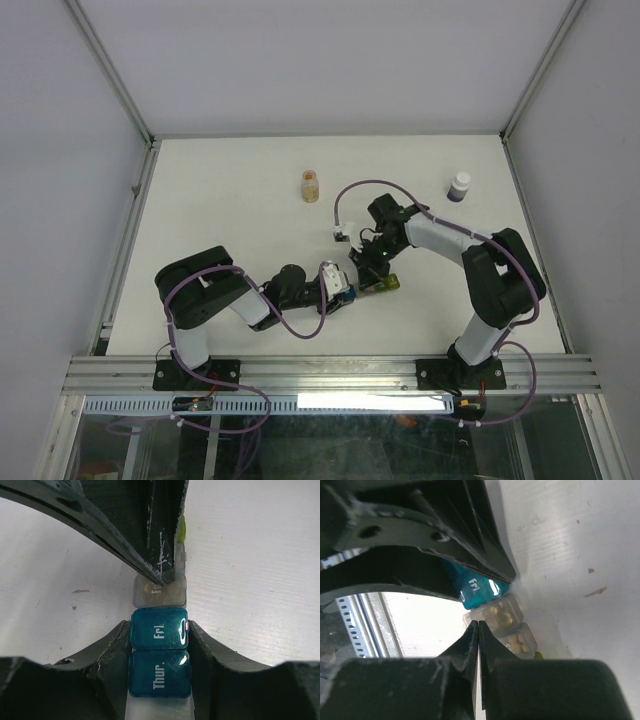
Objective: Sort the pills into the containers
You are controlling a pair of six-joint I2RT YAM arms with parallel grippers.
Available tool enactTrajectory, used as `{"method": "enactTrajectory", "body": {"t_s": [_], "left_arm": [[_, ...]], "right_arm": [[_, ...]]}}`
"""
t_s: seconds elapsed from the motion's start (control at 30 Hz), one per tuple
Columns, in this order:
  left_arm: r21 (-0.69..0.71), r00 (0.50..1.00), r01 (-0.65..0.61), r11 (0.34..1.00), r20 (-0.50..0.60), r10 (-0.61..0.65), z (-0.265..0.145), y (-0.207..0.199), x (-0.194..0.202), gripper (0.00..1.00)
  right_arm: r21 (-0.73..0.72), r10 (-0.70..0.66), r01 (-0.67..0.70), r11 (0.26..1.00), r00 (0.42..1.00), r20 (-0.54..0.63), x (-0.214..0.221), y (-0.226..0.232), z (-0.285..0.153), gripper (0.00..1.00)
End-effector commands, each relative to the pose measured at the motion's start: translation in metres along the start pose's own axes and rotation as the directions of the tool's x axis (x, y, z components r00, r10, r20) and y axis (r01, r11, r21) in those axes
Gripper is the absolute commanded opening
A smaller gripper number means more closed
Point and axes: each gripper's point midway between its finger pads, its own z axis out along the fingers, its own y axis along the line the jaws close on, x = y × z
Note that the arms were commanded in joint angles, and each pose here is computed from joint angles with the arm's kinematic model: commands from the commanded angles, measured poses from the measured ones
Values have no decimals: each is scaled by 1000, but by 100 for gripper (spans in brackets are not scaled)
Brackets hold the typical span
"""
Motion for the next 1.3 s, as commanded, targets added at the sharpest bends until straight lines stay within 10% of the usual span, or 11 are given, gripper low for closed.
{"method": "enactTrajectory", "body": {"t_s": [0.0, 0.57, 0.83, 1.27], "left_arm": [[28, 999, -2, 1000, 37, 1, 5, -2, -11, 22], [35, 1000, 1, 999, 30, -2, 7, -3, -10, 21], [37, 1000, 5, 999, 21, -5, 8, -3, -8, 19], [19, 999, 9, 1000, 47, -10, 8, 1, -19, 34]], "right_arm": [[101, -37, 37, 994, 999, 1, -4, -10, -6, 1], [108, -141, 131, 985, 986, 86, -27, 8, -17, 1], [157, 41, -19, 987, 989, -140, 29, -28, 20, 0], [67, -115, 106, 992, 983, 142, -28, 9, -28, 4]]}}
